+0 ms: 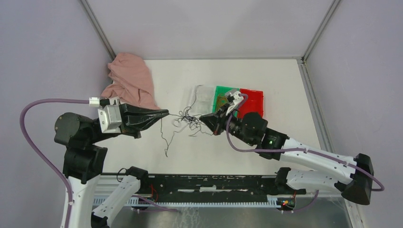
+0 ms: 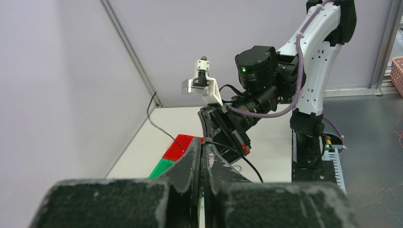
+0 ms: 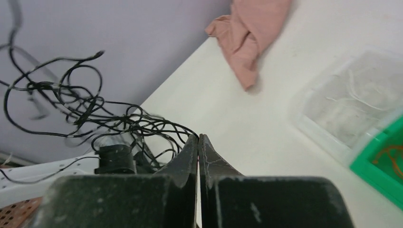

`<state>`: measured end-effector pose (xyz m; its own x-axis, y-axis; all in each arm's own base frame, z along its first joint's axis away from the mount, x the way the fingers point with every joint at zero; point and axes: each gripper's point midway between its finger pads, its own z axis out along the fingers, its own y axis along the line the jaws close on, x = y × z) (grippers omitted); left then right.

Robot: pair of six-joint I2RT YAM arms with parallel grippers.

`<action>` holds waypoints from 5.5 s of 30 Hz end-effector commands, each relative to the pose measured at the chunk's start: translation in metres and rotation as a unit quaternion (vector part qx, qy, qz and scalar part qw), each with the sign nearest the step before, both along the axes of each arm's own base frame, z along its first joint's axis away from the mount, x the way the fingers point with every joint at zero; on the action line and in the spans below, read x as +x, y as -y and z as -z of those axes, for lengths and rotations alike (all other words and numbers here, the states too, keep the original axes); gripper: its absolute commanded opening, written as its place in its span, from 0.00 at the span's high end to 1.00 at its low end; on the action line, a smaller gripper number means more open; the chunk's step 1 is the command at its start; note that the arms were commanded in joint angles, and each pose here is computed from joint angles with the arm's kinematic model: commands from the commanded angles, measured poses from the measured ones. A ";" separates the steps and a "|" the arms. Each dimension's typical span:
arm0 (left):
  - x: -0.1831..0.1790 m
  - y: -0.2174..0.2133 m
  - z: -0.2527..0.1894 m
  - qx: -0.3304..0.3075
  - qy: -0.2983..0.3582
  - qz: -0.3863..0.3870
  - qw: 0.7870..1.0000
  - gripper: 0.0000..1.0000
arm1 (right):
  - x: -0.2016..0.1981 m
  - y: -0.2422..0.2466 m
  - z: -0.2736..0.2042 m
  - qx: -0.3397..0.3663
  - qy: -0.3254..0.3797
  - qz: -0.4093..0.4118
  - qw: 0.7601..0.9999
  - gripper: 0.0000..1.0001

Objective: Untangle the cables
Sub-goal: Untie the cable.

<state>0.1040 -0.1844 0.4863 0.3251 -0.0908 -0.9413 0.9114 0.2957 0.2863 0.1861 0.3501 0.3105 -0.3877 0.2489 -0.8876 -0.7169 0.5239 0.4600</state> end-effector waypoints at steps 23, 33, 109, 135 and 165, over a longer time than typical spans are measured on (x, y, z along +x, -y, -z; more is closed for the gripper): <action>-0.005 -0.063 -0.102 -0.101 0.217 -0.216 0.947 0.97 | 0.065 0.169 0.117 -0.114 -0.172 0.315 0.926 0.99; 0.019 -0.164 -0.143 -0.218 0.275 -0.480 0.804 0.97 | 0.067 0.167 0.112 -0.122 -0.177 0.311 0.926 0.99; 0.012 -0.088 -0.199 -0.159 0.295 -0.296 0.894 0.97 | -0.030 -0.058 -0.020 -0.013 0.003 -0.138 0.990 0.25; 0.000 -0.070 -0.193 -0.179 0.248 -0.225 0.925 0.97 | 0.004 -0.090 0.005 -0.057 0.000 -0.066 0.996 0.32; 0.005 -0.064 -0.198 -0.180 0.241 -0.212 0.930 0.97 | -0.050 -0.119 -0.007 -0.024 0.011 -0.119 0.993 0.32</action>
